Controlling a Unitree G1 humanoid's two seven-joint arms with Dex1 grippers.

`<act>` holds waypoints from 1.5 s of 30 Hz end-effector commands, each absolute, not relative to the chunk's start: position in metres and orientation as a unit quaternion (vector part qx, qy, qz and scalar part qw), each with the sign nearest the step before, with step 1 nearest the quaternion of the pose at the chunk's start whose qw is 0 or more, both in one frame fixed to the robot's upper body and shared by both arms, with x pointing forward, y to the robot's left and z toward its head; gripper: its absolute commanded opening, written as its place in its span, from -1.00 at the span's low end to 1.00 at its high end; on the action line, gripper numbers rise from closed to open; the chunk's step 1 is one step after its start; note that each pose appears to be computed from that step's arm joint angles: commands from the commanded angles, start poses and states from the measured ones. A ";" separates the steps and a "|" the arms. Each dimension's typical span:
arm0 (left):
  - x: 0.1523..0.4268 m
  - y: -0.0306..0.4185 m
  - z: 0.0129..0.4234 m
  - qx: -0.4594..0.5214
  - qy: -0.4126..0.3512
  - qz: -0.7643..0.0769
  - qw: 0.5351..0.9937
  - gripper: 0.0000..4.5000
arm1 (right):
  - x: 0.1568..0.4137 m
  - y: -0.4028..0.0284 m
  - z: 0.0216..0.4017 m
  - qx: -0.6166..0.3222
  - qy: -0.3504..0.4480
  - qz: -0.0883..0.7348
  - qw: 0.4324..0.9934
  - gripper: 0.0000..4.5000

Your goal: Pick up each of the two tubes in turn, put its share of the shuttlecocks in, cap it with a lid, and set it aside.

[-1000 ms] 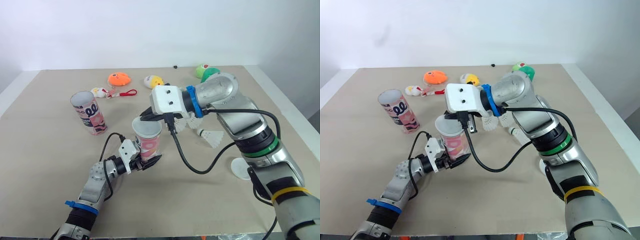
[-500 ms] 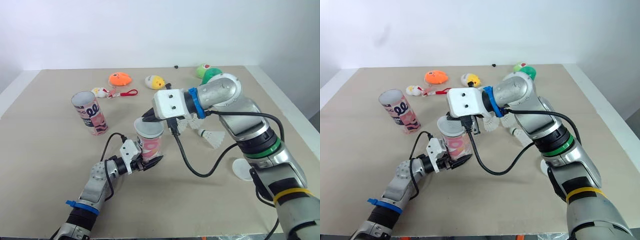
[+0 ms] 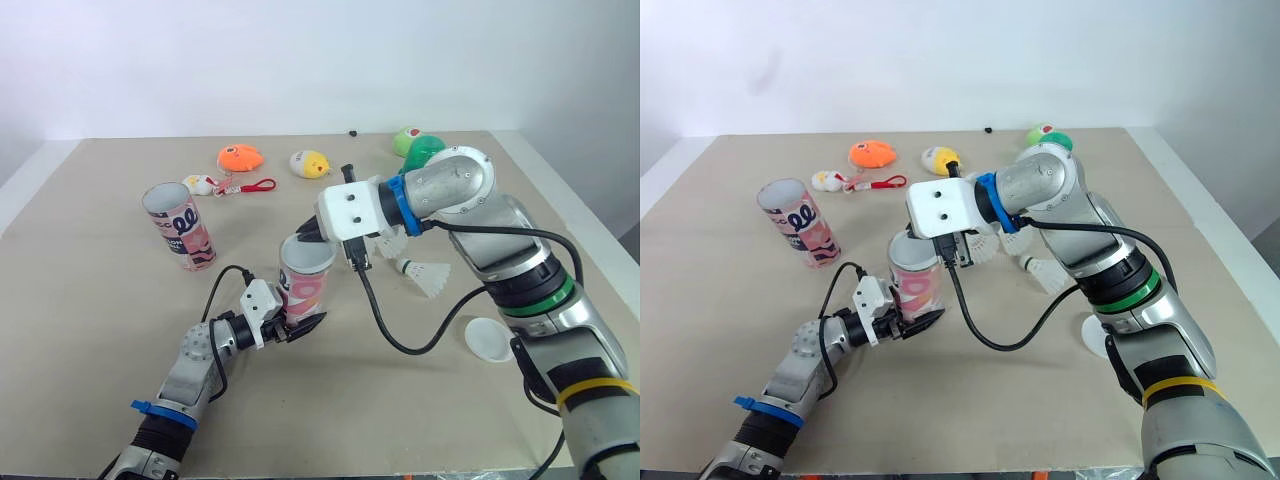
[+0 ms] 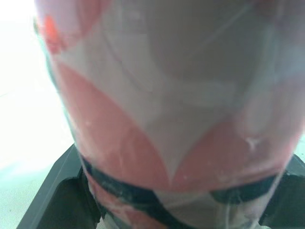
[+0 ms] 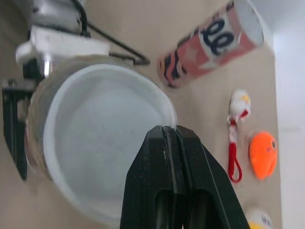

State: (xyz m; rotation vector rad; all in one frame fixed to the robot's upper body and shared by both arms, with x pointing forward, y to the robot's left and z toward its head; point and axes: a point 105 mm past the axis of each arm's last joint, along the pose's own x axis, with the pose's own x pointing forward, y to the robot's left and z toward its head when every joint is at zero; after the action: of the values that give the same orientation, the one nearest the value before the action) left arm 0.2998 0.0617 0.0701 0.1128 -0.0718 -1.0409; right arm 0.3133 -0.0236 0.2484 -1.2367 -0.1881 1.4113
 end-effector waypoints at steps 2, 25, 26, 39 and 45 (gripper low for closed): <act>0.289 0.067 0.025 0.044 0.060 -0.493 0.867 0.51 | 0.311 -0.020 0.245 -0.521 -0.079 0.611 0.591 -0.98; 0.291 0.064 0.025 0.041 0.060 -0.495 0.866 0.51 | 0.307 -0.012 0.267 -0.442 -0.093 0.633 0.628 -0.98; 0.291 0.064 0.025 0.041 0.060 -0.495 0.866 0.51 | 0.307 -0.012 0.264 -0.444 -0.090 0.634 0.627 -0.98; 0.291 0.064 0.025 0.040 0.061 -0.495 0.866 0.51 | 0.305 -0.015 0.254 -0.466 -0.072 0.637 0.611 -0.98; 0.291 0.063 0.025 0.040 0.060 -0.496 0.865 0.51 | 0.308 -0.021 0.254 -0.485 -0.068 0.625 0.607 -0.98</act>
State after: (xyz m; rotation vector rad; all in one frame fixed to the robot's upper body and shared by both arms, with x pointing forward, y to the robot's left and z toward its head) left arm 0.2994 0.0599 0.0716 0.1108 -0.0770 -1.0480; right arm 0.3093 -0.0179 0.2519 -1.0684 -0.1561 1.4588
